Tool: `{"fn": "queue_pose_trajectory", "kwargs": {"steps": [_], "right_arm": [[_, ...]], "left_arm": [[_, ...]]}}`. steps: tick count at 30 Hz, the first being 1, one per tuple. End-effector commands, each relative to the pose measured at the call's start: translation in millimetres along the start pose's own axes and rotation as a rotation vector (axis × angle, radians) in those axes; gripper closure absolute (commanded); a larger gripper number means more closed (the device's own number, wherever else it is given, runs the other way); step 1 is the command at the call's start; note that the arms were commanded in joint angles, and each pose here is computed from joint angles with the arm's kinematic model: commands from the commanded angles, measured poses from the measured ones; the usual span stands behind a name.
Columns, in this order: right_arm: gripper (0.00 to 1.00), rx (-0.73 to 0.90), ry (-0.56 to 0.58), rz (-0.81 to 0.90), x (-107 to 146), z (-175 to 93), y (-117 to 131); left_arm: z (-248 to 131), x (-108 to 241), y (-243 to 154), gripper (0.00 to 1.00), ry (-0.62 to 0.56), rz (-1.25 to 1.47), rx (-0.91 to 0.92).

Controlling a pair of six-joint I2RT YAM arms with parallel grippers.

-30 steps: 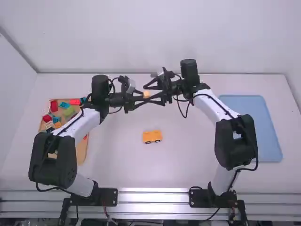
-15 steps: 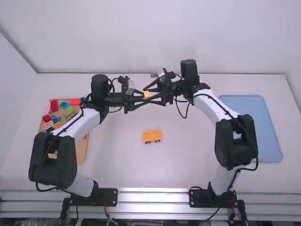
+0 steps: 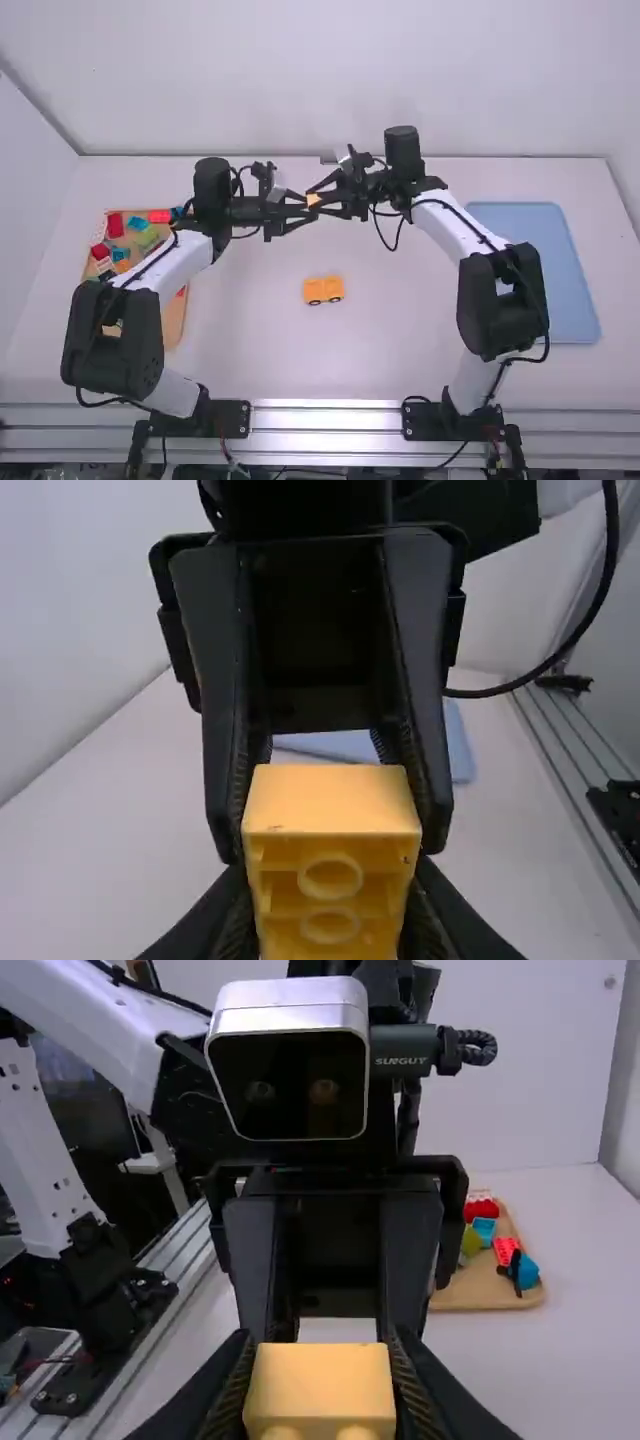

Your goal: Assemble lego blocks to make yellow taxi

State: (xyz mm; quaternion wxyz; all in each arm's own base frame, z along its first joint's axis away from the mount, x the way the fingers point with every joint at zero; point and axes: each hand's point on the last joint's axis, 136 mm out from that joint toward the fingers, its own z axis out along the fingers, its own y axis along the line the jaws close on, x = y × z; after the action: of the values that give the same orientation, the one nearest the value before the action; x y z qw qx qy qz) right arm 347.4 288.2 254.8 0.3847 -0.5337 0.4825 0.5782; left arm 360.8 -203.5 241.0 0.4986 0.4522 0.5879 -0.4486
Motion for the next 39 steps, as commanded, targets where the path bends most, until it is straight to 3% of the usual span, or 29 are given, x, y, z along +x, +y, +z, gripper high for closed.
{"fn": "queue_pose_trajectory", "kwargs": {"steps": [1, 7, 10, 11, 14, 16, 18, 22, 25, 26, 30, 33, 39], "right_arm": [[0.69, -0.024, -0.012, -0.006, -5.5, -0.4, 2.5], [0.68, -0.025, -0.012, -0.006, -5.3, -0.2, 2.6], [0.70, -0.024, -0.012, -0.006, -5.4, -0.4, 2.5], [0.72, -0.024, -0.012, -0.010, -5.7, -0.4, 2.4], [0.76, 0.009, 0.000, -0.026, -4.9, -1.1, -3.8], [0.79, 0.100, 0.025, -0.008, -3.9, -6.1, -20.9], [0.85, 0.315, 0.053, 0.088, -4.2, -19.9, -57.1], [0.86, 0.683, 0.095, 0.175, -1.9, -54.1, -102.4], [0.85, 0.848, 0.147, 0.215, 4.0, -74.4, -111.6], [0.85, 0.968, 0.210, 0.247, 12.0, -91.5, -112.5], [0.79, 1.175, 0.439, 0.336, 48.6, -116.4, -97.6], [0.79, 1.224, 0.663, 0.405, 87.1, -126.1, -73.8], [0.78, 0.949, 1.071, 0.448, 152.8, -115.6, -10.2]], "left_arm": [[0.6, -1.2, -4.9, 0.92, -0.011, 0.018, 0.028], [0.4, -4.5, -8.8, 0.87, -0.023, 0.037, 0.052], [0.4, -4.5, -8.9, 0.48, -0.022, 0.037, 0.053], [0.4, -4.4, -8.8, 0.01, -0.022, 0.036, 0.052], [0.4, -3.1, -9.0, 0.01, -0.020, 0.028, 0.052], [0.0, 1.6, -3.6, 0.01, -0.004, 0.002, 0.019], [-1.6, 14.5, 11.4, 0.01, 0.037, -0.047, -0.076], [-5.8, 42.3, 36.5, 0.01, 0.141, -0.142, -0.258], [-12.4, 56.3, 48.8, 0.01, 0.195, -0.179, -0.351], [-18.6, 65.0, 57.6, 0.01, 0.231, -0.196, -0.418], [-32.1, 77.7, 75.1, 0.01, 0.294, -0.207, -0.551], [-41.7, 82.1, 84.9, 0.01, 0.322, -0.204, -0.626], [-50.1, 80.0, 90.3, 0.01, 0.340, -0.192, -0.688]]}}
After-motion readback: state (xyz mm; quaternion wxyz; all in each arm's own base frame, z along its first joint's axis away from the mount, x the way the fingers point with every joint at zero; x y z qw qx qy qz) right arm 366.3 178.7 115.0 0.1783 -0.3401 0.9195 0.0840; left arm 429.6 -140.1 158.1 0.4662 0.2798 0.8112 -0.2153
